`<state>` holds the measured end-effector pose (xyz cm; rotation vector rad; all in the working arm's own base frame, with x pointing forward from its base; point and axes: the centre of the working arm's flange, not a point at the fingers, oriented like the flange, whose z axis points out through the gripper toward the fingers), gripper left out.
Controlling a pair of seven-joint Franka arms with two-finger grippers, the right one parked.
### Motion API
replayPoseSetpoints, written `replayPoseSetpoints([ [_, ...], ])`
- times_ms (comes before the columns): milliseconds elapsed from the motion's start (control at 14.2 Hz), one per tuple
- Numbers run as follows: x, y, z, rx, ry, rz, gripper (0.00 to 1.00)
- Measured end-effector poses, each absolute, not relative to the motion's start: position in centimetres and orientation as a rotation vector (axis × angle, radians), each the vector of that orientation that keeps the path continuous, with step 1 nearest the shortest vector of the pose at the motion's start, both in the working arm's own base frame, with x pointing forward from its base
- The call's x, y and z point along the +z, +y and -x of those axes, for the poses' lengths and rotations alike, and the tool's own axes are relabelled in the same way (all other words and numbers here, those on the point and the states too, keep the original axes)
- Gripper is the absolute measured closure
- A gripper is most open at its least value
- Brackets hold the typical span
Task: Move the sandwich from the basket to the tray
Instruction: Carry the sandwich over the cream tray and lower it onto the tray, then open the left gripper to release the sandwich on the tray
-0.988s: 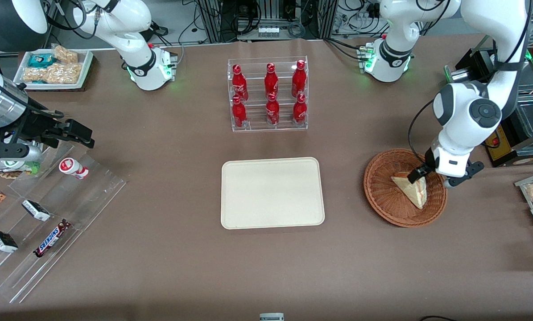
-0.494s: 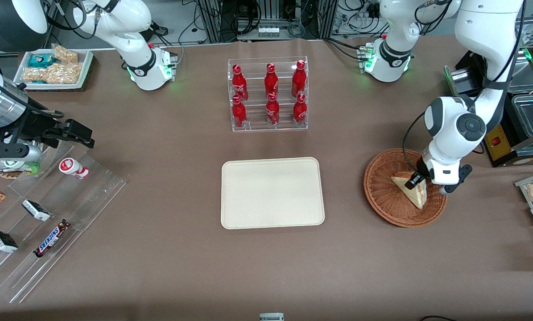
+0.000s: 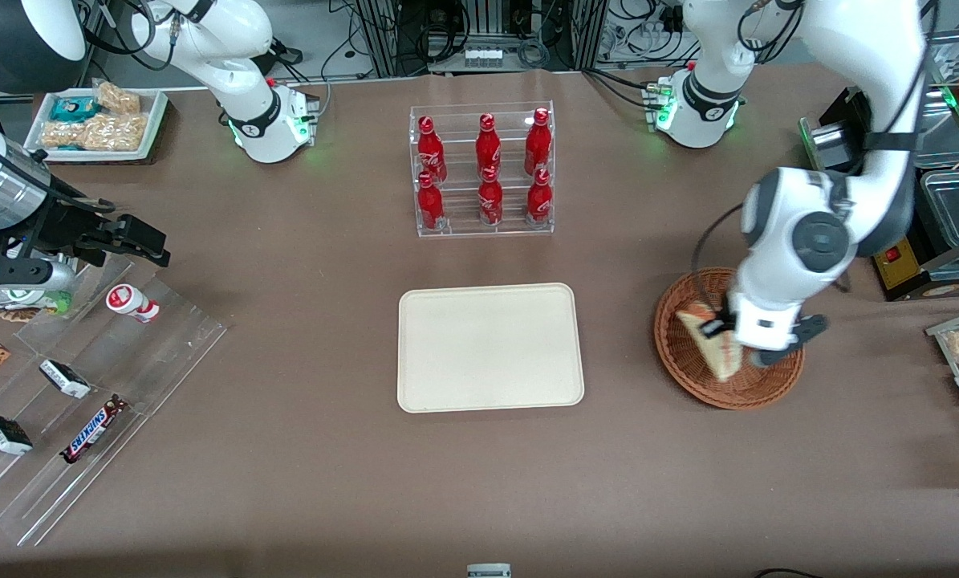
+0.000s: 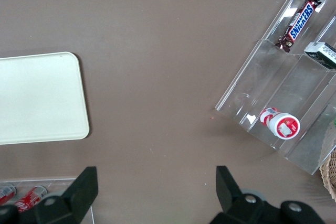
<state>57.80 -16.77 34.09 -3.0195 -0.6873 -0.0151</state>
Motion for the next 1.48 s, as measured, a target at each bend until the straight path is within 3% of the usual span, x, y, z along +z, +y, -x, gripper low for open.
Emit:
replayPoseSetpoints([
  [353,31.1,-35.4,-56.3,-0.055,-0.366,3.099,0.84],
  [494,29.5,-41.3,-55.1,-0.112,-0.300,3.089,0.85],
  [776,26.8,-48.7,-52.7,-0.239,-0.167,3.112,0.85],
  [1059,24.0,-50.8,-51.2,-0.260,-0.115,3.130,0.85],
  [1129,23.6,-50.9,-51.1,-0.261,-0.149,3.132,0.81],
  [1482,26.0,-50.3,-52.6,-0.302,-0.345,3.117,0.32],
])
